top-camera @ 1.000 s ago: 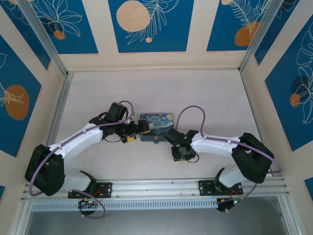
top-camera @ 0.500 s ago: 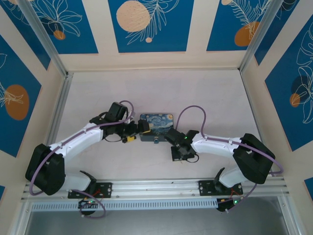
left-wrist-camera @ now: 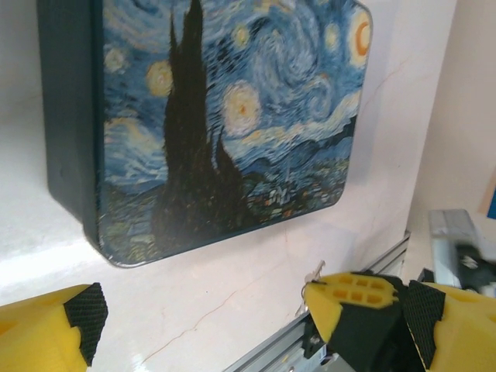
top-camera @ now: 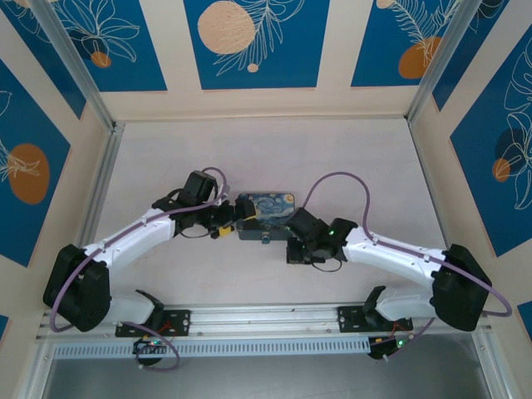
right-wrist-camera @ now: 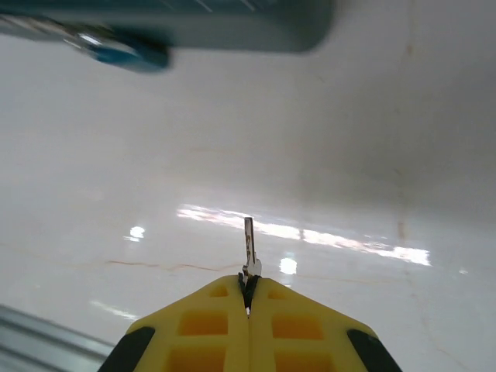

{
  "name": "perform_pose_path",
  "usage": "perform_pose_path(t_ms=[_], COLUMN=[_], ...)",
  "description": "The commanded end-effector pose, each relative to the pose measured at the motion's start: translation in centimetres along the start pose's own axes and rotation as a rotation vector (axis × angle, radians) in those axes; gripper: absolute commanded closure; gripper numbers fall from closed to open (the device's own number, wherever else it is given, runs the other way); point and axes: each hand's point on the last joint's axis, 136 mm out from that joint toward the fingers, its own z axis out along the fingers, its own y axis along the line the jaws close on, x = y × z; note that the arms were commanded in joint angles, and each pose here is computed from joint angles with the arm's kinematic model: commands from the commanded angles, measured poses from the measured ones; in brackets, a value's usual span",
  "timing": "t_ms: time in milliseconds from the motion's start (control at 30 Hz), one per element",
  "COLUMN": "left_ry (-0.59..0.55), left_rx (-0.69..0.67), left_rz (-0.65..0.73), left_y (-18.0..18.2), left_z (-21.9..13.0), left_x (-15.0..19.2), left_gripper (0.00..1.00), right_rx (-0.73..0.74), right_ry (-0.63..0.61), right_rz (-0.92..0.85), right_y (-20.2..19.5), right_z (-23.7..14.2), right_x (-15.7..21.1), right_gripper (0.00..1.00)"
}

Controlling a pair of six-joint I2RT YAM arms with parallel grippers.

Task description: Unlock the padlock with the key

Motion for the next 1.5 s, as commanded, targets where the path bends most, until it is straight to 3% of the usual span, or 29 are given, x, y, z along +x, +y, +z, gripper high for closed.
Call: perform_pose_path(t_ms=[0,367,567,700,933,1167,1467], left_ry=[-0.069,-0.163,-0.193,-0.219,-0.206,-0.16,-0.154], left_rx=[0.12,0.391,0.431,0.437,0.437,0.459,0.48], left_rz=[-0.037,-0.444,-0.6,-0.647,-0.667,-0.66,-0.654], left_y=[-3.5,-7.1,-7.0,-7.1,-8.0,-10.0,-11.2], left_z=[-1.3,-2.7,-2.3,-2.0,-1.1,0.3,0.5], left_x=[-1.6,-4.3,-5.4,-5.8,-5.8,-5.7,-5.8], left_gripper=[0.0,0.03,0.16,0.36,0.36,0.28,0.34], right_rx=[-0.151,-0.413,-0.517,-0.548,-0.561,-0.564,-0.536], right_ry=[-0.087,-0.551,-0.701,-0.742,-0.768,-0.76,-0.757], right_rz=[0.077,0.384,0.476,0.516,0.536,0.534,0.539], right_y=[3.7,7.0,7.5,7.5,7.8,8.3,7.7], right_z=[-2.8,-9.1,-9.7,-9.7,-9.9,-9.1,-7.9], right_x=[-2.9,-13.3,-16.1,-16.8,-17.7,-18.1,-17.9], right_gripper=[1.0,1.0,1.0,1.0,1.0,1.0,1.0])
